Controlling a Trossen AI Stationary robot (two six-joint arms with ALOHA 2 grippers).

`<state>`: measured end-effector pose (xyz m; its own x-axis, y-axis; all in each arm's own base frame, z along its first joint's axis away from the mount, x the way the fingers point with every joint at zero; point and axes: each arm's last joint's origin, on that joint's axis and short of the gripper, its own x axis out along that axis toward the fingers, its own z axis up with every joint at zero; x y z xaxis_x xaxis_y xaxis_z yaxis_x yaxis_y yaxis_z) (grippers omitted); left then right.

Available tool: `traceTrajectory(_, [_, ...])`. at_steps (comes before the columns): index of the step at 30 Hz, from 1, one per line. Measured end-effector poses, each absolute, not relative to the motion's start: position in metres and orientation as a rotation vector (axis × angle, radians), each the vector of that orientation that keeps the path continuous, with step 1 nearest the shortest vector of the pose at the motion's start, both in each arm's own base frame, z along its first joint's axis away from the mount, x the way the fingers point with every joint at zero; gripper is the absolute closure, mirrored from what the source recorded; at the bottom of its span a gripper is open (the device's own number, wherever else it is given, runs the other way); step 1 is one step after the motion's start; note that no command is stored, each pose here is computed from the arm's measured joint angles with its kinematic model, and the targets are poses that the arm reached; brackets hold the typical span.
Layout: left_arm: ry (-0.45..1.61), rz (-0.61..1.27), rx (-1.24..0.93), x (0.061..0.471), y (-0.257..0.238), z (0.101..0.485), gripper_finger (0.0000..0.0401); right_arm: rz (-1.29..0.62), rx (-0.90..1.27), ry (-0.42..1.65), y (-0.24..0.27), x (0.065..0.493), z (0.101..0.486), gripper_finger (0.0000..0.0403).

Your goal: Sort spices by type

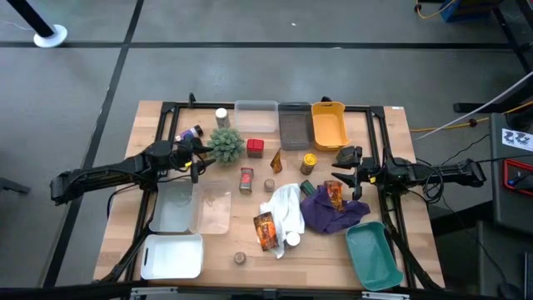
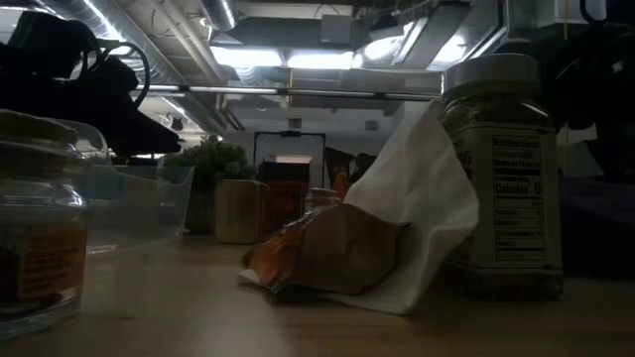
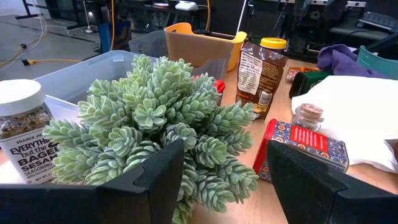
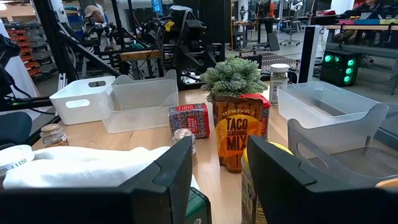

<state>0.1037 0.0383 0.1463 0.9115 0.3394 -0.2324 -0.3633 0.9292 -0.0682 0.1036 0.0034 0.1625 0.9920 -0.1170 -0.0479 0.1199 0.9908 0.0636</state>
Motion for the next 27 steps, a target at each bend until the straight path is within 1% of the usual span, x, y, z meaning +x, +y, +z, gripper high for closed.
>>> traceTrajectory(27, [0.218,0.363,-0.111,0.1038,0.0383,0.1464,0.0182,-0.118,0.069,0.029,0.0035,0.1037,0.1641,0.0249])
